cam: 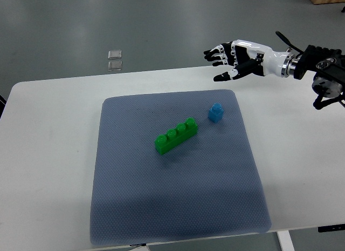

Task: Stack blue block on green block with right hand
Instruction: 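Move the right hand toward the small blue block on the mat, then close the right hand fingers around the small blue block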

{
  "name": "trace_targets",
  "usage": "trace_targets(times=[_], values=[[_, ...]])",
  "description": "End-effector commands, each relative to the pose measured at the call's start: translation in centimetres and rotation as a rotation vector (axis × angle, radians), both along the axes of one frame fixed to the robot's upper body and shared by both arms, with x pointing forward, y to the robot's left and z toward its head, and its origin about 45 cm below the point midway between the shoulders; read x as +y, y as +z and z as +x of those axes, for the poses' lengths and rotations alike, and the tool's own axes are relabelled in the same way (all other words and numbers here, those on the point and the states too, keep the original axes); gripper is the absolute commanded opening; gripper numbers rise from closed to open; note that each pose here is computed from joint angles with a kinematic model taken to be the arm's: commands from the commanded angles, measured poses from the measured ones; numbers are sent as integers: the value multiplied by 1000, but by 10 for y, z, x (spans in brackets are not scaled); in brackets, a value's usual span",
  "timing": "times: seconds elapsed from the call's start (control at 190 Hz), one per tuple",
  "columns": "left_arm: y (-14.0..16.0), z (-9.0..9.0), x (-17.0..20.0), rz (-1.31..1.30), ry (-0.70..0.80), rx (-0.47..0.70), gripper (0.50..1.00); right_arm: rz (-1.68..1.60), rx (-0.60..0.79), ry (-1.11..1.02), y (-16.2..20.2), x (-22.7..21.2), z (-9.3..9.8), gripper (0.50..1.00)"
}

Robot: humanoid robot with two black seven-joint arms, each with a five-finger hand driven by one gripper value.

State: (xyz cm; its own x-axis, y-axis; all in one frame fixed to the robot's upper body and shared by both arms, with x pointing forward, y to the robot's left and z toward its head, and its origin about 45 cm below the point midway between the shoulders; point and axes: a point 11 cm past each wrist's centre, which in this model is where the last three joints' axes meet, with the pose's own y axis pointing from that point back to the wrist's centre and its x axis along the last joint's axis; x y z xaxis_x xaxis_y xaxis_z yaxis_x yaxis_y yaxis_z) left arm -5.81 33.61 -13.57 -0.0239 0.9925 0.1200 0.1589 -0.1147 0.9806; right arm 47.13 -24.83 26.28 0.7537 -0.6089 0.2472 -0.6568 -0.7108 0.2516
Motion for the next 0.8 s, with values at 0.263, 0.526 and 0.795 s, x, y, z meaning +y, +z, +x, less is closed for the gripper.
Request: trace_targets(times=[0.263,0.526,0.795], values=[[0,1,0,1,1,-1,1000,-466,-311,98,-22,14,-4,919],[0,1,0,-1,1,-1,1000,-680,-468,227,-37,30,-15,917],[0,0,0,-1,1,0,1000,-796,-419,197,-61,30,-15,915]])
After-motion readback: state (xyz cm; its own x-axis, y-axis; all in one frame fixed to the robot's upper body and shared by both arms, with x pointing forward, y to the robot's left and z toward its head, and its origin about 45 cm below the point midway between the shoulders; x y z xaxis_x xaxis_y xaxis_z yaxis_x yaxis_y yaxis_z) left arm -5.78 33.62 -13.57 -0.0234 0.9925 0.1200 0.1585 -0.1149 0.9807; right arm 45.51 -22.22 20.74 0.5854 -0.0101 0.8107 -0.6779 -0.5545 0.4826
